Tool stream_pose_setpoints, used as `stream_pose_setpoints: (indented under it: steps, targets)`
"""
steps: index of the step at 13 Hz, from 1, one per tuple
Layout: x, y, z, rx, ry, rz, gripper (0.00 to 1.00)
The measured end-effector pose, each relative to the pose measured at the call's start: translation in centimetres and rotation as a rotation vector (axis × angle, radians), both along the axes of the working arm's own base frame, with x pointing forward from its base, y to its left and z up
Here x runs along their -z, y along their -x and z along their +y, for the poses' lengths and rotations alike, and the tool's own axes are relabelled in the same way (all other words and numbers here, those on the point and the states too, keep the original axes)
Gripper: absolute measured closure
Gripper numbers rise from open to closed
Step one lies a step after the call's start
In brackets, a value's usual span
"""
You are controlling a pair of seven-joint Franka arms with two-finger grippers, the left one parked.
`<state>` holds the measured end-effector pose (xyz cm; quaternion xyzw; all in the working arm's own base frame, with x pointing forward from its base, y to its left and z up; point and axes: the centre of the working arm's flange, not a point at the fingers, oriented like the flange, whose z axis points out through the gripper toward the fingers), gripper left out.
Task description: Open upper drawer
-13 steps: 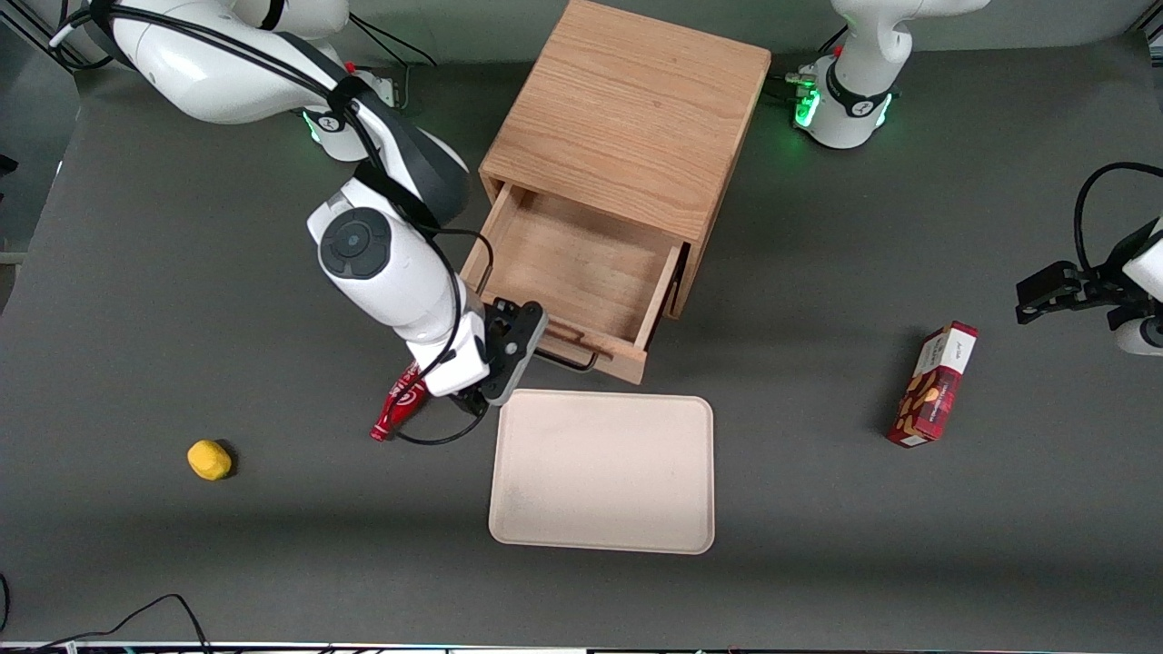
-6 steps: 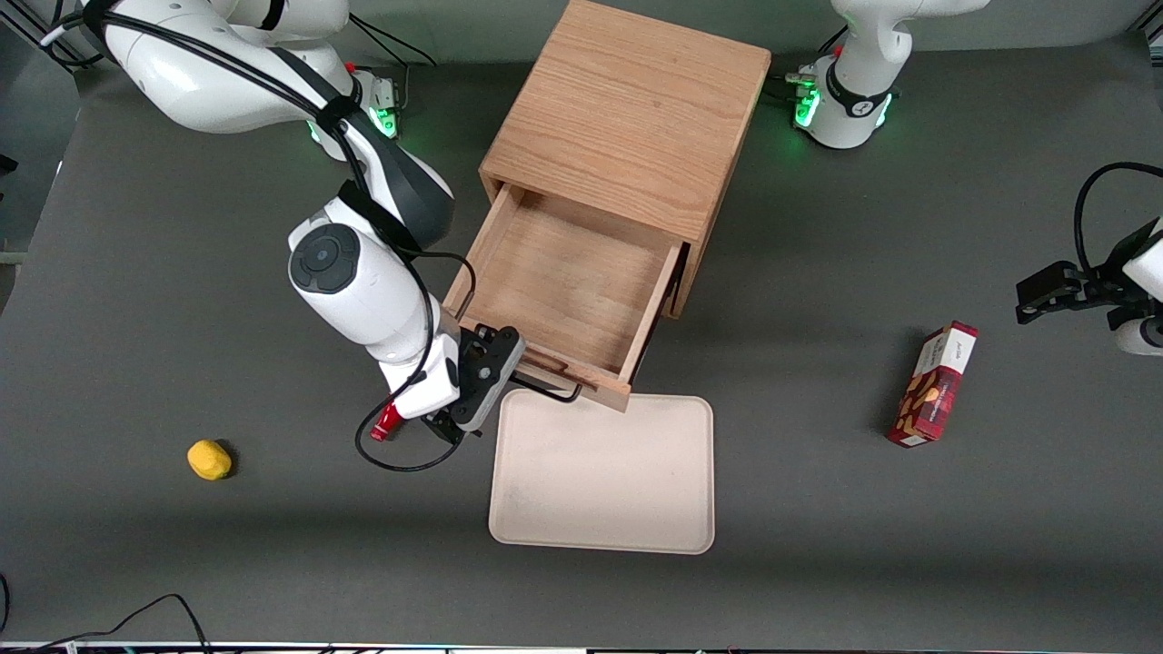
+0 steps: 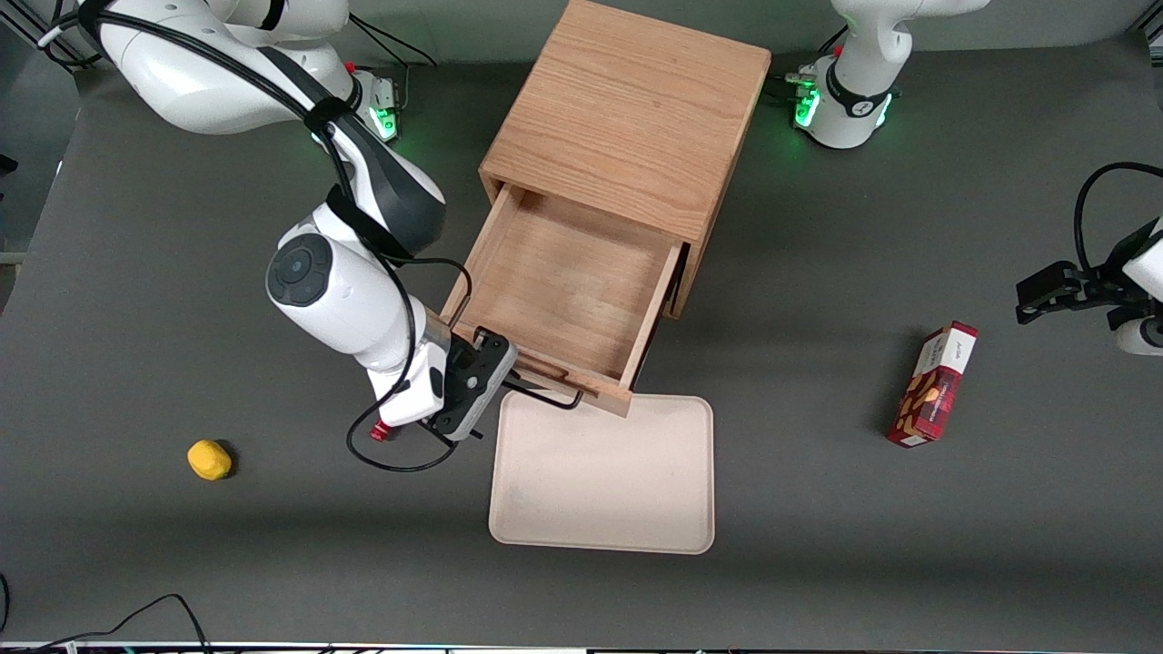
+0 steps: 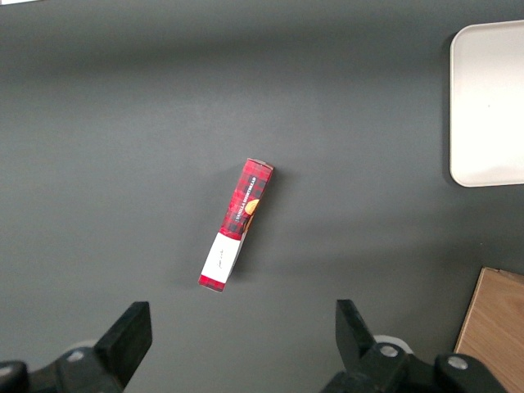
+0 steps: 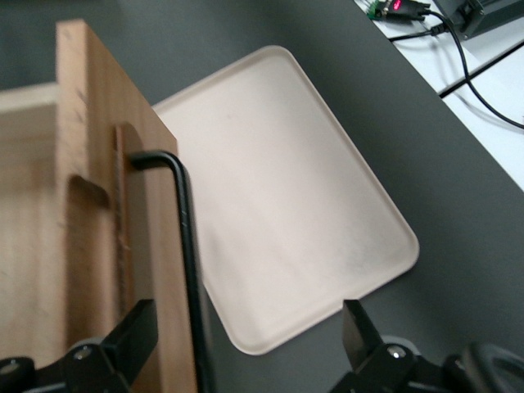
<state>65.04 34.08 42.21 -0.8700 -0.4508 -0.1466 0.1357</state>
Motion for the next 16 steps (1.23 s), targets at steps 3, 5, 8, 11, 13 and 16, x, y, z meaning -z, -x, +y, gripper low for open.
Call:
stream_pose_setpoints:
  steps: [3,5,8,11,13,16]
  targets:
    - [-2.1,-0.2,-0.1,0.048,-0.091,0.051,0.00]
    - [-6.1,-0.4,-2.6,0.158,-0.130,0.104,0.00]
    - [-14.7,0.9,-12.1,0.494,-0.037,0.190,0.00]
    - [-18.6,4.2,-22.7,0.740,0.078,0.262,0.00]
    - [-18.4,6.8,-28.0,0.858,0.136,0.322,0.00]
    - [-18.7,9.4,-31.9,0.948,0.226,0.331,0.00]
